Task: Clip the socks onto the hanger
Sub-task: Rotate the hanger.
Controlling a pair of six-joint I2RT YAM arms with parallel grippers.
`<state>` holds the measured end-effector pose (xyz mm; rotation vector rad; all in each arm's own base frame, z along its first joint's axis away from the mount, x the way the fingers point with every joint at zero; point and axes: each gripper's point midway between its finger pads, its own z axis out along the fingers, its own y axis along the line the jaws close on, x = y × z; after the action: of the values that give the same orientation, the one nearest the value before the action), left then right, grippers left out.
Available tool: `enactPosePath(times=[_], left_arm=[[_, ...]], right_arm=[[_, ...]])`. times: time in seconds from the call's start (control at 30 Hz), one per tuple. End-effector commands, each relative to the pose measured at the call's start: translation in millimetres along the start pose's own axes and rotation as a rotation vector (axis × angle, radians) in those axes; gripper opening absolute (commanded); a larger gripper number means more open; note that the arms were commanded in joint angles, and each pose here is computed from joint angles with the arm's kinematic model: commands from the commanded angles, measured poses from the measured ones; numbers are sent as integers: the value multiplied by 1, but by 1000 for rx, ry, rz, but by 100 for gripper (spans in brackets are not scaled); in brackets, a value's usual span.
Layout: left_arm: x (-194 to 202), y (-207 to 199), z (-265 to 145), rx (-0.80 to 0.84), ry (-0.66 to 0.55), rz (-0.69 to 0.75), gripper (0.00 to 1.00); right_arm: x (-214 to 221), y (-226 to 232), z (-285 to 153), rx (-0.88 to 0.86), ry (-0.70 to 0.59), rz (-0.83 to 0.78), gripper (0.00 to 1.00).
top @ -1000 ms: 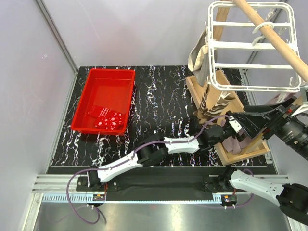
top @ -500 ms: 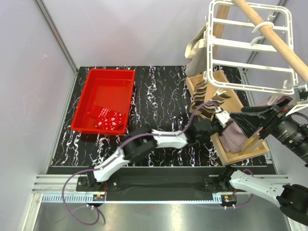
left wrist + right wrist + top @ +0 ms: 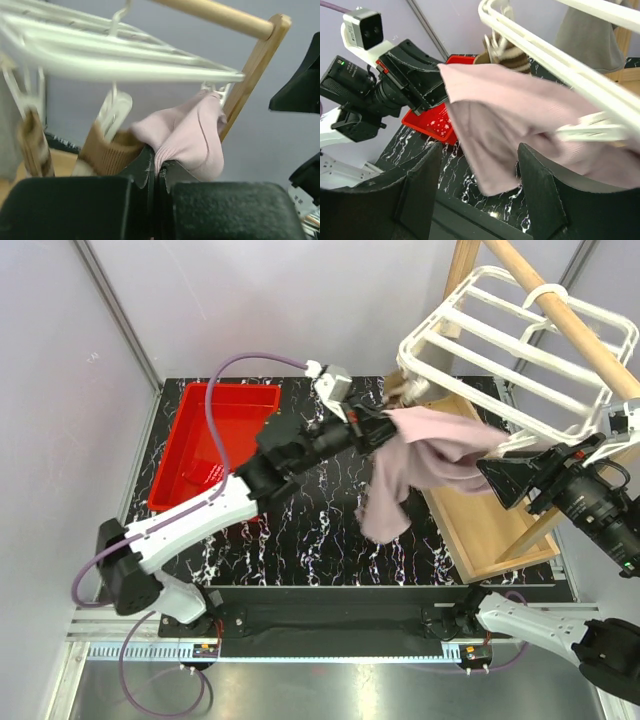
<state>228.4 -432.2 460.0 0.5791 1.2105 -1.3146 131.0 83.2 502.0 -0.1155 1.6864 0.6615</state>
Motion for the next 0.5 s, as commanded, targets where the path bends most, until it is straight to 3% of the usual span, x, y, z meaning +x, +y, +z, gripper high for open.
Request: enactPosePath(times=[0.0,0.47], left_arm=[[39,30,-38,-86,184,-144,0],[-16,143,-134,-536,192,-122,0]], right_arm=[[-7,-3,7,41,-15,-9,68],[21,-28,45,212,61,-96,64]])
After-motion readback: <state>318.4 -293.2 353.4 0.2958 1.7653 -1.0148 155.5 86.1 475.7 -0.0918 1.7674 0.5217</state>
